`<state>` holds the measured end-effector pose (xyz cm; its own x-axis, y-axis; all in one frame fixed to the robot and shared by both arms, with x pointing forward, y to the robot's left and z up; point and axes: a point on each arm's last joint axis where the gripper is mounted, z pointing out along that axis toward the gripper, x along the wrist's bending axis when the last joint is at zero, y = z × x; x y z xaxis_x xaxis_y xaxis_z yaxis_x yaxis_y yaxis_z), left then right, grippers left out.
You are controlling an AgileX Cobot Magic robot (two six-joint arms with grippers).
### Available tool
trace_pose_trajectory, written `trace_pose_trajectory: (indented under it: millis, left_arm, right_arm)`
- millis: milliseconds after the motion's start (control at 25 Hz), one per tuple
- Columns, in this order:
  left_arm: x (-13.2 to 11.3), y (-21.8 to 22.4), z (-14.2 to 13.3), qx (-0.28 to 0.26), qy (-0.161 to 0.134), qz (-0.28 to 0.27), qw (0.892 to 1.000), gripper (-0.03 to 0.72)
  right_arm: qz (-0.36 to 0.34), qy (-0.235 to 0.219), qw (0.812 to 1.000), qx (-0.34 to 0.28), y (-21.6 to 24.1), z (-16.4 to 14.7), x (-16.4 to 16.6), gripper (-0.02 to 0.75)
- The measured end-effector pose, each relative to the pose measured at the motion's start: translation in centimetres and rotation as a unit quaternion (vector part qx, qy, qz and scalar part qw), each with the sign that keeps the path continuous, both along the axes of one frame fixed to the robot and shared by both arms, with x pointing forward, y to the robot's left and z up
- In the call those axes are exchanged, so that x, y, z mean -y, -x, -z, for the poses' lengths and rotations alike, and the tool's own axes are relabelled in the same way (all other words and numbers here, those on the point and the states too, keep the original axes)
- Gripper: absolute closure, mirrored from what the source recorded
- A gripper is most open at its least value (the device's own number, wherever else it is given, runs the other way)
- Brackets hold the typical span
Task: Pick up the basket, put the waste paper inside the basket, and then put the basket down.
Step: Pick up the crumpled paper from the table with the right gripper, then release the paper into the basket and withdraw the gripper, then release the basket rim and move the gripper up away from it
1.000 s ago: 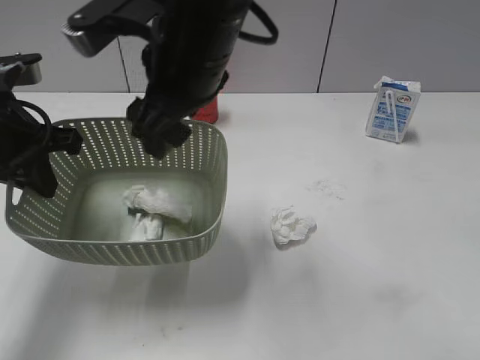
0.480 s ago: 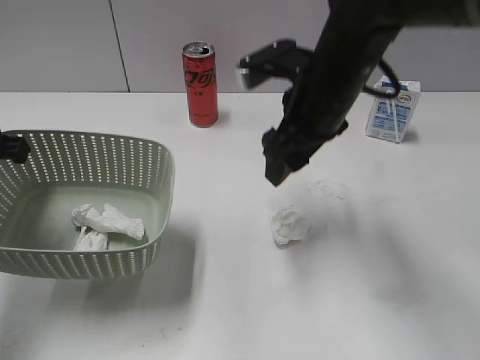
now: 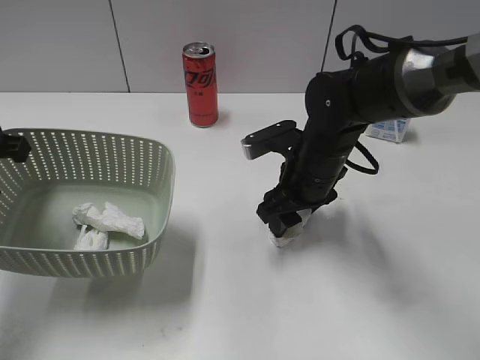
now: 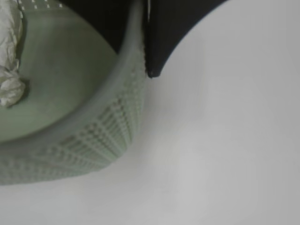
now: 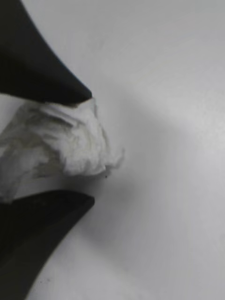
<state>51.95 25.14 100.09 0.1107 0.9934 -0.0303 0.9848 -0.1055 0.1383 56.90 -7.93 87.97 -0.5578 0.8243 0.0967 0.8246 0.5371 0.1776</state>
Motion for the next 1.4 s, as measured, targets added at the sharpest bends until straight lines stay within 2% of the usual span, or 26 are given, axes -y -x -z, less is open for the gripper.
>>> trace_pose_trajectory:
  millis: [80,160,280,360,400,480,520,600,680,720,880,920,1040,1160,1240,1400]
  left_arm:
    - [0.0,0.0,0.0,0.000,0.000,0.000,1.000,0.688]
    - [0.0,0.0,0.0,0.001,0.002,-0.001,1.000,0.688]
    - [0.3,0.0,0.0,0.002,0.015,-0.007,1.000,0.688]
    - [0.6,-0.1,-0.1,0.006,0.033,-0.016,0.999,0.688]
    - [0.8,-0.2,-0.1,0.010,0.041,-0.018,0.999,0.688]
    - [1.5,-0.3,-0.1,0.018,0.055,-0.018,0.998,0.688]
    - [1.9,-0.3,-0.2,0.022,0.062,-0.016,0.998,0.688]
    - [2.6,-0.2,-0.2,0.025,0.075,-0.013,0.997,0.688]
    - [3.2,-0.1,-0.2,0.023,0.086,-0.012,0.996,0.688]
    - [3.4,-0.1,-0.2,0.022,0.089,-0.012,0.996,0.688]
    - [3.7,-0.1,0.1,0.019,0.092,-0.010,0.996,0.688]
    - [3.7,-0.1,0.1,0.019,0.092,-0.010,0.995,0.688]
    - [3.9,-0.3,0.0,0.017,0.095,-0.009,0.995,0.688]
    - [4.5,-1.6,-0.1,0.013,0.096,-0.005,0.995,0.688]
    - [5.5,-3.0,0.1,0.010,0.095,0.006,0.995,0.688]
    - [8.7,-6.2,1.4,0.005,0.098,0.033,0.995,0.688]
  right_arm:
    - [0.003,0.001,1.000,-0.012,0.0,-0.2,-0.1,0.552]
    - [0.000,0.004,1.000,-0.021,-0.1,-0.9,-0.2,0.677]
    - [-0.006,-0.024,1.000,0.020,-0.9,-5.5,-0.8,0.715]
    - [-0.038,-0.078,0.992,0.086,-1.1,-11.4,-1.6,0.718]
    - [-0.067,-0.116,0.984,0.121,-0.7,-14.7,-2.3,0.718]
    - [-0.153,-0.179,0.954,0.185,1.1,-19.9,-4.2,0.718]
    - [-0.181,-0.207,0.939,0.206,2.4,-21.7,-5.3,0.718]
    - [-0.221,-0.234,0.917,0.236,4.0,-23.2,-7.1,0.714]
    - [-0.242,-0.241,0.911,0.231,5.0,-22.6,-8.7,0.664]
    - [-0.250,-0.237,0.912,0.222,5.1,-21.7,-9.4,0.596]
    - [-0.257,-0.207,0.925,0.188,4.6,-18.0,-11.0,0.192]
    - [-0.248,-0.191,0.931,0.188,4.4,-17.7,-10.8,0.144]
    - [-0.189,-0.138,0.947,0.222,2.2,-19.1,-9.1,0.134]
    - [-0.109,-0.102,0.959,0.241,-1.2,-20.8,-5.3,0.146]
    - [-0.057,-0.073,0.972,0.214,-3.1,-21.0,-1.8,0.148]
    - [0.048,-0.004,0.992,0.119,-5.4,-20.2,6.7,0.148]
